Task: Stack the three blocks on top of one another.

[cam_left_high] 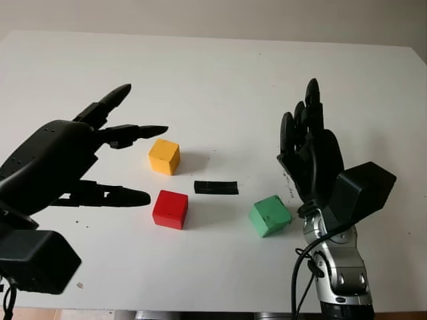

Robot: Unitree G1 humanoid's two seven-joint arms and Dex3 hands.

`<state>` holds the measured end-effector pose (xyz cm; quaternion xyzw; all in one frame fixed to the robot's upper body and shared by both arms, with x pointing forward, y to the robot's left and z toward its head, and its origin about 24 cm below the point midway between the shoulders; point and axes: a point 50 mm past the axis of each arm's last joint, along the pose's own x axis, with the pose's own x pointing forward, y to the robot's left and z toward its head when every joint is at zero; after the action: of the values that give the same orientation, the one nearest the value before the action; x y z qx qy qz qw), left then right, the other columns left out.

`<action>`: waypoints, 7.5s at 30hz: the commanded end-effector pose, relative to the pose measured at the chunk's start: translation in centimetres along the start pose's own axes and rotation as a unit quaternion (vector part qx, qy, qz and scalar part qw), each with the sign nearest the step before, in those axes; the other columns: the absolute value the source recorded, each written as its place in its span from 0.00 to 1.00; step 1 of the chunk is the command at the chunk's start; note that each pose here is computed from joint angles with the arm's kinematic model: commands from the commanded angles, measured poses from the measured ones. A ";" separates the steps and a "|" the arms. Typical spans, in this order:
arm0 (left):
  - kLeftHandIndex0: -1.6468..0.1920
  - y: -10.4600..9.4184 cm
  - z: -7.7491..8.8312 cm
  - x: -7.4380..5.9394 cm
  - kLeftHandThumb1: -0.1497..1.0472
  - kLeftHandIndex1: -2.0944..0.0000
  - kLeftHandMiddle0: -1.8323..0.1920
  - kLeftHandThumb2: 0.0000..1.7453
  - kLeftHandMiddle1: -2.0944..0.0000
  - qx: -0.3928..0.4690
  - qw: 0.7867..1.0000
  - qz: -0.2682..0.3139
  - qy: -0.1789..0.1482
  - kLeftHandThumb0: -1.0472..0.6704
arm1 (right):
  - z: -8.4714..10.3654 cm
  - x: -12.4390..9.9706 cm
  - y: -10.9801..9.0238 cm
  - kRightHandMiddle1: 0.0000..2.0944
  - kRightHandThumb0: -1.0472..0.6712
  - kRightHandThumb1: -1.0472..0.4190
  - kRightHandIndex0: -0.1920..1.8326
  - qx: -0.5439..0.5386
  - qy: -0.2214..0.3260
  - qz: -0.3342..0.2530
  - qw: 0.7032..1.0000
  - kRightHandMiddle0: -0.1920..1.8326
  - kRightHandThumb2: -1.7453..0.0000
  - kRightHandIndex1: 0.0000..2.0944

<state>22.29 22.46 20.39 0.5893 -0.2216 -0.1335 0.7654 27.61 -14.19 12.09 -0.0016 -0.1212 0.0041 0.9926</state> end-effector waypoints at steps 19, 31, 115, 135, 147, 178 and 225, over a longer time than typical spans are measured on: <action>0.59 -2.7 1.4 0.8 0.93 0.96 0.96 0.03 0.98 0.029 0.996 -0.086 -0.014 0.12 | 0.2 -0.2 -0.2 0.00 0.23 0.00 0.00 0.001 -0.006 -0.005 1.000 0.00 0.64 0.00; 0.55 -3.2 1.8 0.7 0.92 0.93 0.94 0.03 0.97 0.075 0.993 -0.089 0.009 0.11 | 0.2 -0.3 -0.3 0.00 0.23 0.00 0.00 0.010 -0.008 -0.009 1.000 0.00 0.64 0.00; 0.74 -0.3 5.9 10.2 0.99 0.36 0.79 0.03 0.97 0.102 0.975 -0.125 -0.151 0.37 | 0.2 0.0 -0.2 0.00 0.23 0.00 0.00 0.001 -0.017 -0.006 1.000 0.00 0.65 0.00; 0.77 -3.8 6.4 12.7 0.97 0.19 0.77 0.03 0.97 0.106 0.959 -0.210 -0.157 0.34 | 0.0 -0.3 0.0 0.01 0.23 0.00 0.00 0.006 -0.017 -0.017 1.000 0.00 0.66 0.00; 0.80 -4.7 6.1 13.0 0.98 0.17 0.79 0.03 0.98 0.108 0.959 -0.212 -0.154 0.35 | -0.1 -0.5 0.0 0.00 0.23 0.00 0.00 -0.001 -0.013 -0.014 1.000 0.00 0.66 0.00; 0.88 -5.9 5.9 12.6 0.99 0.93 0.98 0.03 0.99 0.119 0.951 -0.233 -0.164 0.22 | -0.2 -0.7 0.1 0.00 0.22 0.00 0.00 0.007 -0.009 -0.012 1.000 0.00 0.67 0.00; 0.78 5.2 -2.8 9.4 0.85 0.97 0.96 0.03 0.99 0.048 0.991 -0.126 0.009 0.15 | -0.1 -0.5 0.3 0.00 0.20 0.00 0.00 0.003 -0.005 -0.007 1.000 0.00 0.66 0.00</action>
<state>31.27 21.97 26.74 0.6406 -0.1415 -0.2105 0.7248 27.16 -13.85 11.41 0.0041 -0.1184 -0.0012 0.9930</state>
